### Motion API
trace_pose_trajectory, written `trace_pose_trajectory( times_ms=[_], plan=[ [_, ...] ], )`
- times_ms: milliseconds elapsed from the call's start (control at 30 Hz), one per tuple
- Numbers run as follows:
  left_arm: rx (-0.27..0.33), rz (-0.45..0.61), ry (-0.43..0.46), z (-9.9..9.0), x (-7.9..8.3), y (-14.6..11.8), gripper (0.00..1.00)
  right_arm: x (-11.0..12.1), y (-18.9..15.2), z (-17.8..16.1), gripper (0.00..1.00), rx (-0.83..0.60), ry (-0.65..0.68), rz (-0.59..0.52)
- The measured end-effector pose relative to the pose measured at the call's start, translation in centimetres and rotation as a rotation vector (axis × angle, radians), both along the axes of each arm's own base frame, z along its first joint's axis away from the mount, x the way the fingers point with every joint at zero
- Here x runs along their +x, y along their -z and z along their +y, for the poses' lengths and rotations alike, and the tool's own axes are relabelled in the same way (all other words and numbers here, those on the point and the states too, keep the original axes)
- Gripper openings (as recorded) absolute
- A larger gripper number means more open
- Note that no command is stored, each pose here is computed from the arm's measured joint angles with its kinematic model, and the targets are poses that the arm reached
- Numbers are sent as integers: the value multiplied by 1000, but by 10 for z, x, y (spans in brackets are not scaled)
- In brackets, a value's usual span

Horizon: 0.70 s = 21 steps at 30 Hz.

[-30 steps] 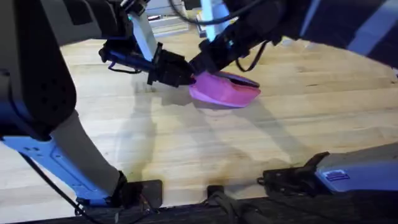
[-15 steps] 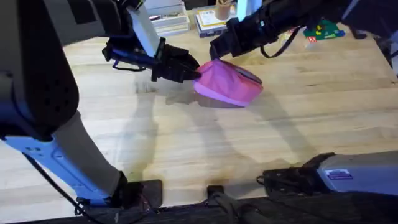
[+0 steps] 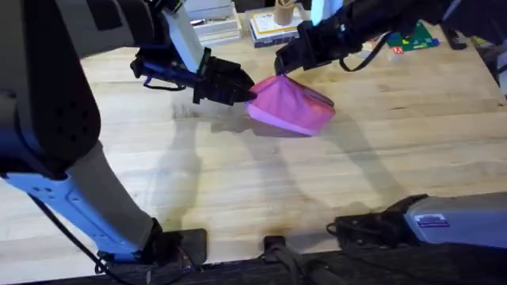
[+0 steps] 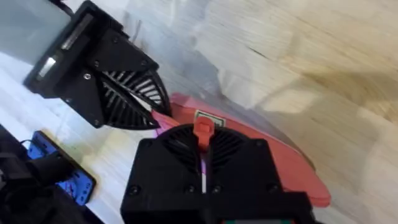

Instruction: Unzip the bag, pick up the pens from the table one at a time and place them inside, then zip the bag closed.

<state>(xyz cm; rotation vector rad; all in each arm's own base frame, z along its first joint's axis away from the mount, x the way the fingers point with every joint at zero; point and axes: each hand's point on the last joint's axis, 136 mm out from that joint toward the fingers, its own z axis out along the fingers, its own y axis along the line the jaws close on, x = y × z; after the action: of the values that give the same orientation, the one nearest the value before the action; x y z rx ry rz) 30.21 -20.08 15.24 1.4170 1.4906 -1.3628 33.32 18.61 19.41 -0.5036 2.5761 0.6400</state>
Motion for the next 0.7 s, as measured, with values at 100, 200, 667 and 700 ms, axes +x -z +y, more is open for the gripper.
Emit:
trace_pose_trajectory(
  times_ms=[100,200,667,700],
  plan=[
    [0,1,1,0,0,0,45,-2,2,-7,32,1,14,24],
    [0,2,3,-1,-1,0,45,-5,6,-19,33,-13,33,57],
    [36,-5,32,-4,-6,7,45,-7,28,-104,34,-190,243,161],
    [36,-5,33,-4,-6,7,45,-7,28,-109,34,-190,257,164]
  ],
)
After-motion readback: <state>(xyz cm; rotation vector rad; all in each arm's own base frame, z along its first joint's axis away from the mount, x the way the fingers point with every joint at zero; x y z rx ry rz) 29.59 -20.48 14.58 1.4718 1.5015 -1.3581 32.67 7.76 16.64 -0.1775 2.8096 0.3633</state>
